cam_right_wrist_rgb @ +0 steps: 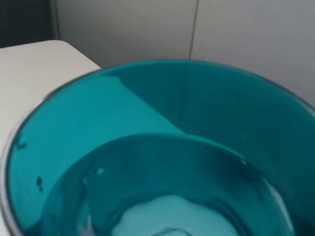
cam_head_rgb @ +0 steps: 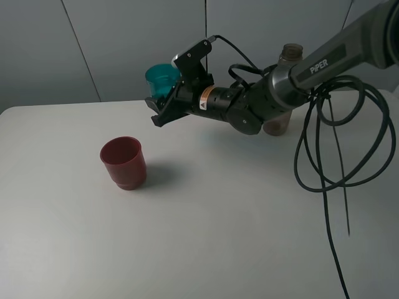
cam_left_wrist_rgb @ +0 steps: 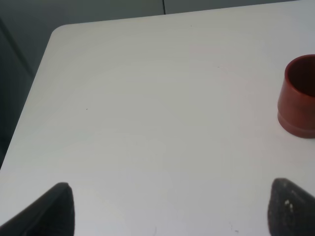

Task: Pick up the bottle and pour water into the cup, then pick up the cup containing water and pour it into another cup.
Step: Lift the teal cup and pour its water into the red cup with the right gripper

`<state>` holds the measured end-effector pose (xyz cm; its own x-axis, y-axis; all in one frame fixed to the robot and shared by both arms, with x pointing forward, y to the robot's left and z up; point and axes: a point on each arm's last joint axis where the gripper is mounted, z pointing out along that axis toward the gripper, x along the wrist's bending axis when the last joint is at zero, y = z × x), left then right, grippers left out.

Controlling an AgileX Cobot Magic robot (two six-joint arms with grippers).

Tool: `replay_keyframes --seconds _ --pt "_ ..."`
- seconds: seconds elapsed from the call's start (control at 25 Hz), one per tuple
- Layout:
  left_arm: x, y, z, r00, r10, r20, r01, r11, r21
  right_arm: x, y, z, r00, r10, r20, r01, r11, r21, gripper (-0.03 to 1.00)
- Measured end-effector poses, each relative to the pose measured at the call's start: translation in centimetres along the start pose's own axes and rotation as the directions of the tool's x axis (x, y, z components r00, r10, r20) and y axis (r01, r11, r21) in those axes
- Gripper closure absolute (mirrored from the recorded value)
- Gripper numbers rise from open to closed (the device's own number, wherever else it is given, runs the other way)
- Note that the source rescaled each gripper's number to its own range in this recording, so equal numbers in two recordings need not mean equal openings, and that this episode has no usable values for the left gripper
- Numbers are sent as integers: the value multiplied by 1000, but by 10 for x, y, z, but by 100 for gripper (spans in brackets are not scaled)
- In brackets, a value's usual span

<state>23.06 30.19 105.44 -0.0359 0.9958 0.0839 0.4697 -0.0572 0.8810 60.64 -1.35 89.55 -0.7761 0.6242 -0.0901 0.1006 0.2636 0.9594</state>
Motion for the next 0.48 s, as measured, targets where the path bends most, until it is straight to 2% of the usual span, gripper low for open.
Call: replay_keyframes --seconds 0.28,0.48 --pt "0 0 0 1000 0 0 0 1000 0 12 20 10 998 -32 -48 30 999 -43 87" --pt "0 0 0 1000 0 0 0 1000 0 13 21 12 998 -43 -54 43 999 -9 87"
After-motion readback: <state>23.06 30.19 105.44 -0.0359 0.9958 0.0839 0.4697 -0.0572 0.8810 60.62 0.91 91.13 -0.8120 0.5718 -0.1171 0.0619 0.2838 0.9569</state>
